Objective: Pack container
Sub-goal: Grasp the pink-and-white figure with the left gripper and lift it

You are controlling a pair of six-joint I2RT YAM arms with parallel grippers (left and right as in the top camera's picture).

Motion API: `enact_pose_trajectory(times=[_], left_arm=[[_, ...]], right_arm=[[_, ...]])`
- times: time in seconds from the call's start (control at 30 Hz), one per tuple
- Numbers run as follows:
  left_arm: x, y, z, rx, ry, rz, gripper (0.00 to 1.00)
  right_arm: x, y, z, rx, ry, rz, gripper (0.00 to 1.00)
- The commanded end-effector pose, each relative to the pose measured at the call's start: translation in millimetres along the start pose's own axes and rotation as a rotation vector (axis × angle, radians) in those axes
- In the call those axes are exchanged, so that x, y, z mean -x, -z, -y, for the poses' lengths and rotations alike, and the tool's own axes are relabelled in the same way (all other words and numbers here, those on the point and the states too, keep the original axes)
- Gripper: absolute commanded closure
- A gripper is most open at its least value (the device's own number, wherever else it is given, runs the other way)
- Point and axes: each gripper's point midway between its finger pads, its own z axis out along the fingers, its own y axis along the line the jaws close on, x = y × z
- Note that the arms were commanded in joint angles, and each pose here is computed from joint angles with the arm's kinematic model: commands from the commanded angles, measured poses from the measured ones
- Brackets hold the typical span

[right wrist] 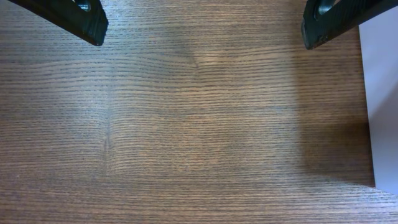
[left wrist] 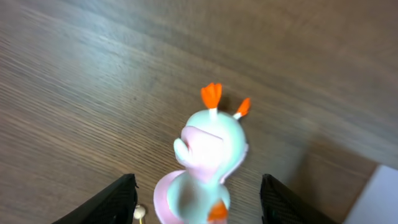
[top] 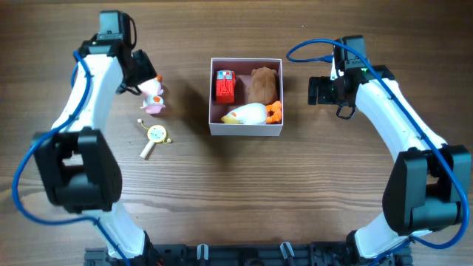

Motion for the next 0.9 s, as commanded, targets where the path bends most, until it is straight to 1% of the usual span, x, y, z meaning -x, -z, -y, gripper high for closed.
enact_pose_trajectory(times=[0.0, 0.03, 0.07, 0.13, 0.2, 0.23, 0.27, 0.3, 0.33, 0.37, 0.5, 0.6, 0.67, 0.77, 0.87], left_arm=[[-26.9, -37.2, 9.0, -0.036, -0.008, -0.131, 0.39], [-32.2, -43.2, 12.3, -0.054, -0.007, -0.158, 0.39], [-39.2, -50.8, 16.0, -0.075, -0.005, -0.192, 0.34], [-48.9, -63.7, 17.0, -0.08, -0.003, -0.235, 0.3], [-54.6, -72.4, 15.1, -0.07, -0.003, -0.258, 0.3], [-58.7, -78.1, 13.7, -0.063, -0.004, -0.274, 0.33], [-62.0, -82.1, 12.6, -0.057, -0.003, -0.287, 0.43], [-63.3, -82.8, 12.0, -0.054, -0.003, -0.292, 0.68], [-63.7, -82.9, 11.9, -0.054, -0.003, -0.294, 0.87], [-63.6, -81.4, 12.6, -0.058, -0.002, -0.295, 0.96], [-54.5, -58.2, 16.1, -0.08, -0.002, -0.263, 0.96], [-34.7, -12.8, 24.0, -0.125, -0.008, -0.17, 0.96], [-29.0, 17.6, 34.0, -0.158, -0.028, -0.114, 0.96], [-32.6, 63.6, 59.9, -0.218, -0.092, -0.041, 0.96], [-53.8, 104.9, 106.0, -0.304, -0.209, 0.019, 0.96]], right_arm=[[2.7, 3.3, 0.0, 0.006, 0.007, 0.012, 0.0], [2.7, 3.3, 0.0, 0.006, 0.007, 0.012, 0.0], [2.7, 3.3, 0.0, 0.006, 0.007, 0.012, 0.01], [2.7, 3.3, 0.0, 0.006, 0.007, 0.012, 0.0], [2.6, 3.3, 0.1, 0.006, 0.007, 0.011, 0.0], [2.7, 3.3, 0.0, 0.006, 0.007, 0.012, 0.01], [2.7, 3.3, 0.0, 0.006, 0.007, 0.012, 0.0], [2.7, 3.3, 0.0, 0.006, 0.007, 0.012, 0.0], [2.6, 3.3, 0.1, 0.006, 0.007, 0.011, 0.01], [2.7, 3.3, 0.0, 0.006, 0.007, 0.012, 0.0], [2.7, 3.3, 0.0, 0.006, 0.007, 0.012, 0.0], [2.6, 3.3, 0.1, 0.006, 0.007, 0.011, 0.01], [2.6, 3.3, 0.1, 0.006, 0.007, 0.011, 0.01], [2.6, 3.3, 0.1, 0.006, 0.007, 0.011, 0.01], [2.7, 3.3, 0.0, 0.006, 0.007, 0.012, 0.0]])
